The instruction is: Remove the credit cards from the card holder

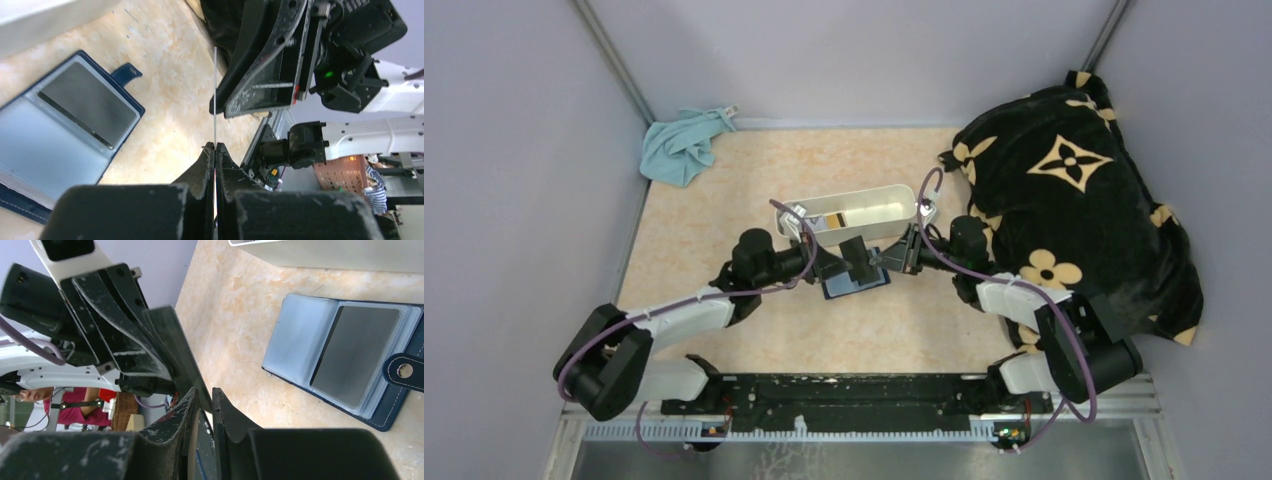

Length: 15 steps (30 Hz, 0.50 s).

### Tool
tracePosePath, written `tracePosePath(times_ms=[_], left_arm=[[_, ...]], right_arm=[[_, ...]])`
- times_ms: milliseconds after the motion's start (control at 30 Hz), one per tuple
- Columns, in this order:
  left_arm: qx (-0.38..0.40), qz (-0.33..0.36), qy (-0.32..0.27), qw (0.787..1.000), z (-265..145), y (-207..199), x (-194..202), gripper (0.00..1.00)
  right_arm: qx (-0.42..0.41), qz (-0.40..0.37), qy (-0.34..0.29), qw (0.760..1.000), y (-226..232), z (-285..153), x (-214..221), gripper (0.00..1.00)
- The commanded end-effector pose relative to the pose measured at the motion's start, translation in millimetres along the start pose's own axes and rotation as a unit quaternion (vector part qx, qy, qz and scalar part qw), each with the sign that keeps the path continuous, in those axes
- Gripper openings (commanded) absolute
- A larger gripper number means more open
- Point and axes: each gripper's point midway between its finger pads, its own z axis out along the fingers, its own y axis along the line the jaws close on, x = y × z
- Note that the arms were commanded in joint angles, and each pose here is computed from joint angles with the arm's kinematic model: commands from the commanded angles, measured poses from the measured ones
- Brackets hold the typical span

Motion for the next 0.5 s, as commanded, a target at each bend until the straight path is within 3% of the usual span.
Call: tracePosePath(times_ms=[0, 333, 467], left_arm=[[-0.044, 0.016, 0.012, 0.999, -3.5, 4.4, -19.5, 0.0], [-0.01, 0.031, 0.064, 0.997, -11.1, -5.0, -26.2, 0.0], [0.047, 0.027, 0.081, 0.995, -14.8, -22.1, -16.7, 0.0]], right_arm=[[-0.019, -0.06, -0.035, 0.997, 23.1, -3.9, -25.5, 0.17], [-0.021, -0.079, -0.051, 0.995, 29.1, -12.0, -33.2, 0.18], [-0.033, -0.092, -0.056, 0.994, 35.0, -12.7, -37.0, 0.31]])
